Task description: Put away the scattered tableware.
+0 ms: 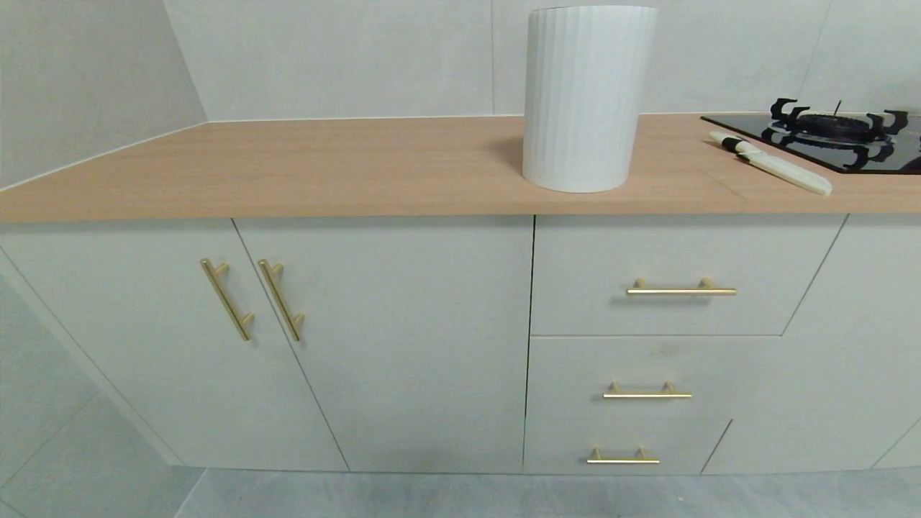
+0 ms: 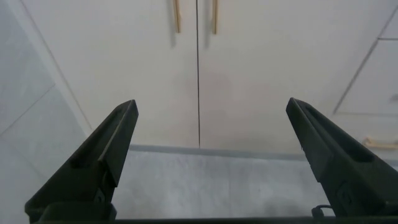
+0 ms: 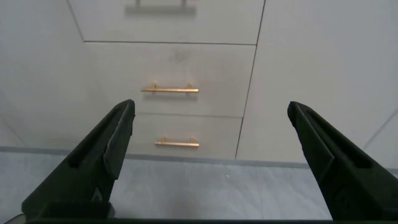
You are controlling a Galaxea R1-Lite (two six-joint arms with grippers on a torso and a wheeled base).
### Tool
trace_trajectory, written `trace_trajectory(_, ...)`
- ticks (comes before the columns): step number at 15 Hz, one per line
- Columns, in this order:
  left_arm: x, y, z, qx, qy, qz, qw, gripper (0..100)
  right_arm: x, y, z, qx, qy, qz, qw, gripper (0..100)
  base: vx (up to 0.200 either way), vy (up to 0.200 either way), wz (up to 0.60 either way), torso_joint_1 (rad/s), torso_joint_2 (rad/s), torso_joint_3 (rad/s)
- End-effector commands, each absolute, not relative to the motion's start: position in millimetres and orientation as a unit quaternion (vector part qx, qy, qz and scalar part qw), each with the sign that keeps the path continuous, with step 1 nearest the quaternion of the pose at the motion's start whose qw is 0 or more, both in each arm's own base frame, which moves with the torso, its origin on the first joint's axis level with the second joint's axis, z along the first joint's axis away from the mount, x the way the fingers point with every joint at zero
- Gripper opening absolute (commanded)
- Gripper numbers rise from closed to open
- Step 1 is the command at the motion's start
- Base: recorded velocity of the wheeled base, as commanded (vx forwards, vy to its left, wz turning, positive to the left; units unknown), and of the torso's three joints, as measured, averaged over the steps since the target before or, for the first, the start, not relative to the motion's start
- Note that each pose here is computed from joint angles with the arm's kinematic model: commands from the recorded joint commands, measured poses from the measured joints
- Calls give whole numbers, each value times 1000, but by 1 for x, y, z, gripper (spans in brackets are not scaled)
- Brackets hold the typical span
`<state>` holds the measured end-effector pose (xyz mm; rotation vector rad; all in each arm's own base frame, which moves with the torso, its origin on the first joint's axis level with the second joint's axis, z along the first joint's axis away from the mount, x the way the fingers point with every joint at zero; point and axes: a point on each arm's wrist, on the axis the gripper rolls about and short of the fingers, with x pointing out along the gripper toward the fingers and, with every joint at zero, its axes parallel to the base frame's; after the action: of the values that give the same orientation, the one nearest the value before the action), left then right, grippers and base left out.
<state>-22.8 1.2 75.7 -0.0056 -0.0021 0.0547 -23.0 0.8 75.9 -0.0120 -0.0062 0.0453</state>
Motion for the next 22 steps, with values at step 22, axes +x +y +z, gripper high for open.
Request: trace_trajectory(22, -23, 1, 76, -3, -1, 28, 1000, 100, -23, 1, 76, -6, -2, 23, 1000, 100, 109, 0, -55, 2, 2, 2)
